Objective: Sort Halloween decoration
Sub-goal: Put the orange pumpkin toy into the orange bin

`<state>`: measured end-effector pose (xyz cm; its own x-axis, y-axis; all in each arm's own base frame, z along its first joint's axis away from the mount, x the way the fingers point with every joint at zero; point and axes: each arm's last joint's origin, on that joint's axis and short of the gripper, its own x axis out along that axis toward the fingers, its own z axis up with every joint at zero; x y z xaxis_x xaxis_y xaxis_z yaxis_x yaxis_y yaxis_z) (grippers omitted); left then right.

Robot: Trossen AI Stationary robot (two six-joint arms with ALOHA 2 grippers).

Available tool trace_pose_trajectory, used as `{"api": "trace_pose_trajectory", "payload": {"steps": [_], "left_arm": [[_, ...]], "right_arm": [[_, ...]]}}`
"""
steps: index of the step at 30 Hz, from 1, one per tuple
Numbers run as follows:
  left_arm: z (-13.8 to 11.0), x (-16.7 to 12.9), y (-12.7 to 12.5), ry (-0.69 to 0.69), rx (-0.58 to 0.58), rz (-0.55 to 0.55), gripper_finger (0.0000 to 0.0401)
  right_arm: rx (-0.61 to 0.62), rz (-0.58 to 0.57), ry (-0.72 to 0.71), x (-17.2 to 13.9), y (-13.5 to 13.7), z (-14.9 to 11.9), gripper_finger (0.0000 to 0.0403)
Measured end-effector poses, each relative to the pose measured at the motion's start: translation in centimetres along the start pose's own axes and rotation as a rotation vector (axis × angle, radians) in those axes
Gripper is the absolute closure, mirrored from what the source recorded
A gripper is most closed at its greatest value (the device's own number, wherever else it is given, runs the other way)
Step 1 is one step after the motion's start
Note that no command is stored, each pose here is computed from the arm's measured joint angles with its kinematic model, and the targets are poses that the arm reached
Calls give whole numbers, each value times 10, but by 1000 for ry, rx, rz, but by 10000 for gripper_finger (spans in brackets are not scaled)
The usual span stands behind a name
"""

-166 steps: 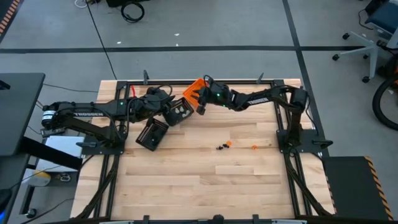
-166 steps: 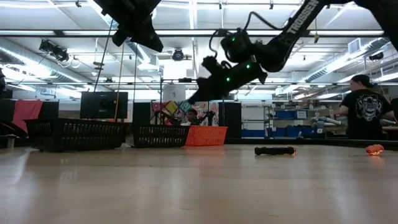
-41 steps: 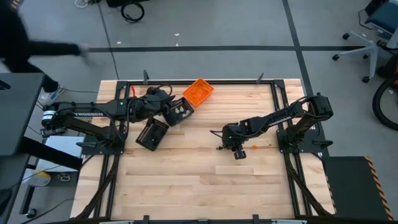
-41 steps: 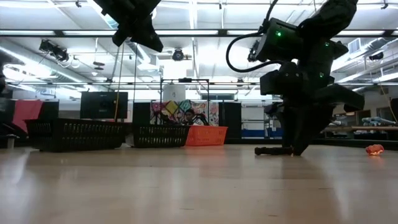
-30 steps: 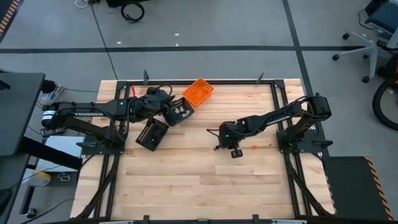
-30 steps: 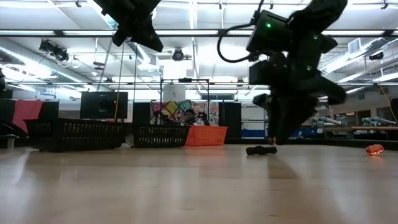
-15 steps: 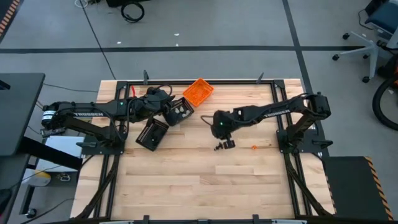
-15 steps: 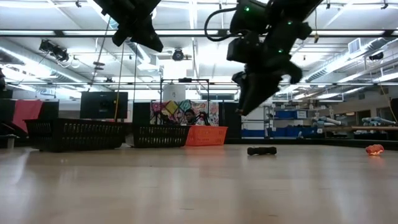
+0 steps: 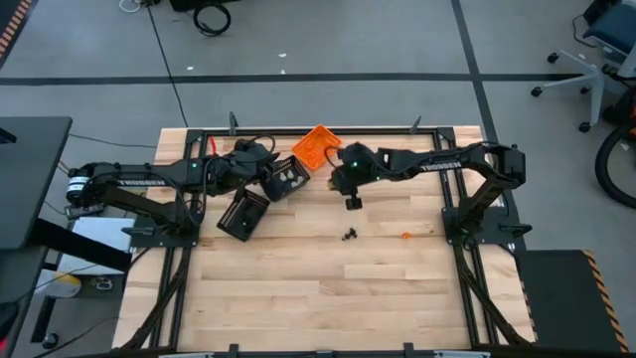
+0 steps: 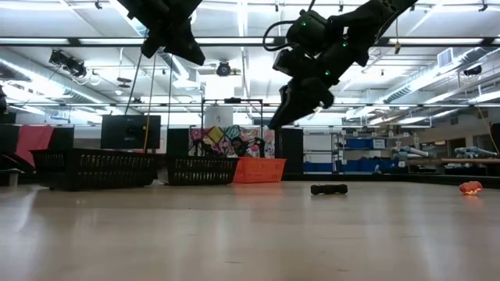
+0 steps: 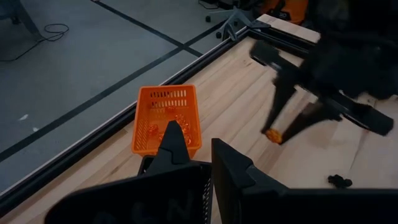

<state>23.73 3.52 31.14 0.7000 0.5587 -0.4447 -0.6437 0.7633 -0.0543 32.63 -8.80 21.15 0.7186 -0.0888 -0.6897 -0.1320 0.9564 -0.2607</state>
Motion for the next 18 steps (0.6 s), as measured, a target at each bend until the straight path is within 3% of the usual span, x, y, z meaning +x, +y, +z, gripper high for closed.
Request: {"api": "trace_pose_trajectory", "payload": {"steps": [10,18], "left_arm": [[0,0,0,0,0,0,401],[0,0,0,0,0,0,401]], "right_arm": [[108,-125,-201,-9,-48,-2,296],[106,-175,-331,-18,-73,-4,296]]}}
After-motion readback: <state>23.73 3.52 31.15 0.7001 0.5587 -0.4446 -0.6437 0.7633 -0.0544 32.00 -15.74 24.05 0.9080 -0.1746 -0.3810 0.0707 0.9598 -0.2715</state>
